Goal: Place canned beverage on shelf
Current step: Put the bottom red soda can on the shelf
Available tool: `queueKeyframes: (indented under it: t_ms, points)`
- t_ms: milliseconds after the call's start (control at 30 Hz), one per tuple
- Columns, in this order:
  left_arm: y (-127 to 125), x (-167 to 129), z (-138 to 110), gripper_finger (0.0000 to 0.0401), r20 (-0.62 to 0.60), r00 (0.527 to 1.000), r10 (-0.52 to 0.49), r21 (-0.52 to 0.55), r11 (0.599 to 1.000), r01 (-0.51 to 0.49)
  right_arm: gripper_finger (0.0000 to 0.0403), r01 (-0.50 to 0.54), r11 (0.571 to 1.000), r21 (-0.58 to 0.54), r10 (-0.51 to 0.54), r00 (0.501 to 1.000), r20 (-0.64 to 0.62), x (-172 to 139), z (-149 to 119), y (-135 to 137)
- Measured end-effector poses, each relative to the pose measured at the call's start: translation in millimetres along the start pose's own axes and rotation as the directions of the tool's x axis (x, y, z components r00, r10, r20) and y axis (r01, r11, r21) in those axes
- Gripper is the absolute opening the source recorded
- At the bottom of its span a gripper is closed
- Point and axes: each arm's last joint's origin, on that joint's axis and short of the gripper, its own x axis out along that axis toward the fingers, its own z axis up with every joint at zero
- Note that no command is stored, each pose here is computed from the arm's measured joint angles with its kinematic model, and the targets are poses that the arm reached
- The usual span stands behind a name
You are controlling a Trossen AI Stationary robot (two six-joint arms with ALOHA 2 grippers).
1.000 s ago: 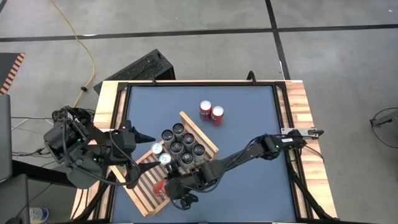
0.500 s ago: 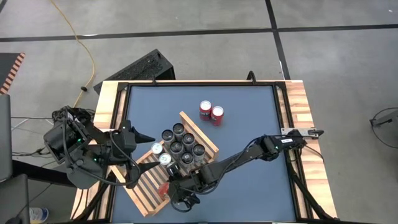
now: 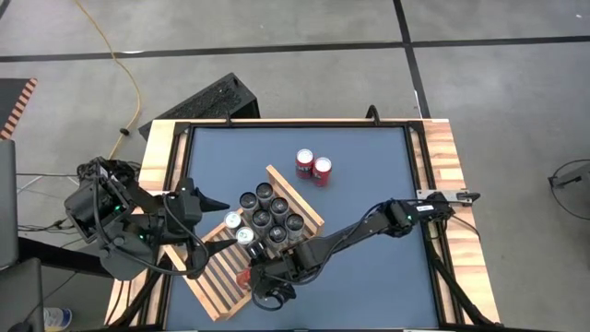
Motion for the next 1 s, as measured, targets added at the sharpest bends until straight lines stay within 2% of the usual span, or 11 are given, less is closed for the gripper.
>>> queueKeyframes:
  t_ms: [267, 400, 500, 833, 1000]
  points:
    - [0, 0, 0, 0.0352, 0.000, 1.000, 0.000, -0.008, 1.000, 0.000, 0.0221, -0.001, 1.000, -0.002, 0.001, 1.000, 0.001, 0, -1, -2]
    - [0, 0, 0, 0.0352, 0.000, 1.000, -0.001, -0.008, 1.000, 0.001, 0.0275, 0.000, 1.000, 0.015, 0.000, 1.000, 0.001, 0, -1, -2]
    - [0, 0, 0, 0.0352, 0.000, 1.000, -0.001, -0.008, 1.000, 0.001, 0.0295, 0.001, 1.000, 0.024, -0.001, 1.000, 0.003, 0, 0, -2]
    - [0, 0, 0, 0.0352, 0.001, 1.000, -0.001, -0.009, 1.000, 0.001, 0.0299, 0.019, 0.999, 0.037, -0.021, 0.999, 0.034, 0, 3, -4]
    - [0, 0, 0, 0.0352, 0.001, 1.000, -0.001, -0.009, 1.000, 0.001, 0.0300, 0.034, 0.999, 0.028, -0.036, 0.995, 0.098, -6, 13, -2]
